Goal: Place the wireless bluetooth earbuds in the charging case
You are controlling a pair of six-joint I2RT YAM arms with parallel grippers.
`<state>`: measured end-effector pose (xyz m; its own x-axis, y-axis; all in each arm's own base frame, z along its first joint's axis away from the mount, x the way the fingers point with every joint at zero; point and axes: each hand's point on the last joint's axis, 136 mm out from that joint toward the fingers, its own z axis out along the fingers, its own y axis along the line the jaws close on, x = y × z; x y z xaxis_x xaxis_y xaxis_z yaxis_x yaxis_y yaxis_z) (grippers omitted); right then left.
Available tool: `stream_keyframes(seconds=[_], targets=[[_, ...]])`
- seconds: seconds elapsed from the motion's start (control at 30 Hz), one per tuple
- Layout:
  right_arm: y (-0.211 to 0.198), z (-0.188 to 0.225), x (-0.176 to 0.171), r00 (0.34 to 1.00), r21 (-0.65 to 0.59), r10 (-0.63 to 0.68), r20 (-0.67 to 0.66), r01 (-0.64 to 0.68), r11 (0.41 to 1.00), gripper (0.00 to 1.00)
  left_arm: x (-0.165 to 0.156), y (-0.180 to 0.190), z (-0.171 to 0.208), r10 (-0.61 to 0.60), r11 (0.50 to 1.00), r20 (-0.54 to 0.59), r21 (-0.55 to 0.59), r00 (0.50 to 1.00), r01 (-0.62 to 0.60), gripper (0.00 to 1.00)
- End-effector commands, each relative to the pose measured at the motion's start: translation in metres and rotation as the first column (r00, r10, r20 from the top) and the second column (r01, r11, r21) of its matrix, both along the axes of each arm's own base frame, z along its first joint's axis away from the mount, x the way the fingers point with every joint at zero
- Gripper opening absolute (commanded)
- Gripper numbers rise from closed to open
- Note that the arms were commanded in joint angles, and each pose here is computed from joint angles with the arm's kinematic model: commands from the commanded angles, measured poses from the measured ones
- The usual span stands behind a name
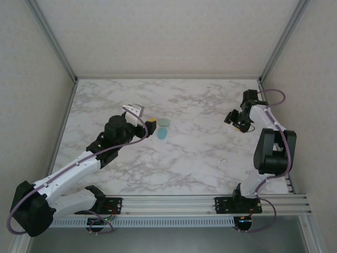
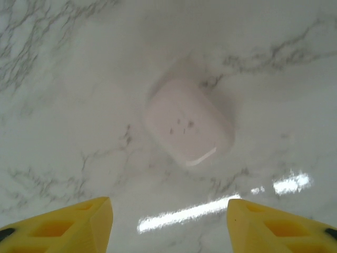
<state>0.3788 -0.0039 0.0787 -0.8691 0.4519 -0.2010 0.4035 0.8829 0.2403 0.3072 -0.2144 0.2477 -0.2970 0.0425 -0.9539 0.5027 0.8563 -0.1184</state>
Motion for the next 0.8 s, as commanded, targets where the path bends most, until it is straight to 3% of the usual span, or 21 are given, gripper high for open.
stream_keyframes(seconds=[0.0,0.3,0.57,0.77], targets=[[-0.016,-0.003,0.022,1.0,-0.024,-0.014,0.008,0.014,1.0,0.61,-0.004,0.005,0.017,0.002,1.0,0.003,-0.029,1.0,-0.002,0.84],[-0.013,-0.038,0.049,0.995,0.032,0.052,-0.087,-0.049,0.998,0.61,-0.011,0.015,0.018,0.025,0.999,0.005,-0.028,1.0,-0.025,0.86],[0.001,-0.047,0.029,0.985,0.098,0.119,-0.128,-0.107,0.989,0.61,-0.01,0.017,0.016,0.029,0.999,0.008,-0.017,1.0,-0.029,0.87],[0.001,-0.045,0.011,0.975,0.032,0.159,-0.154,-0.156,0.987,0.62,-0.003,0.007,0.017,0.007,1.0,-0.001,-0.015,1.0,-0.007,0.88]])
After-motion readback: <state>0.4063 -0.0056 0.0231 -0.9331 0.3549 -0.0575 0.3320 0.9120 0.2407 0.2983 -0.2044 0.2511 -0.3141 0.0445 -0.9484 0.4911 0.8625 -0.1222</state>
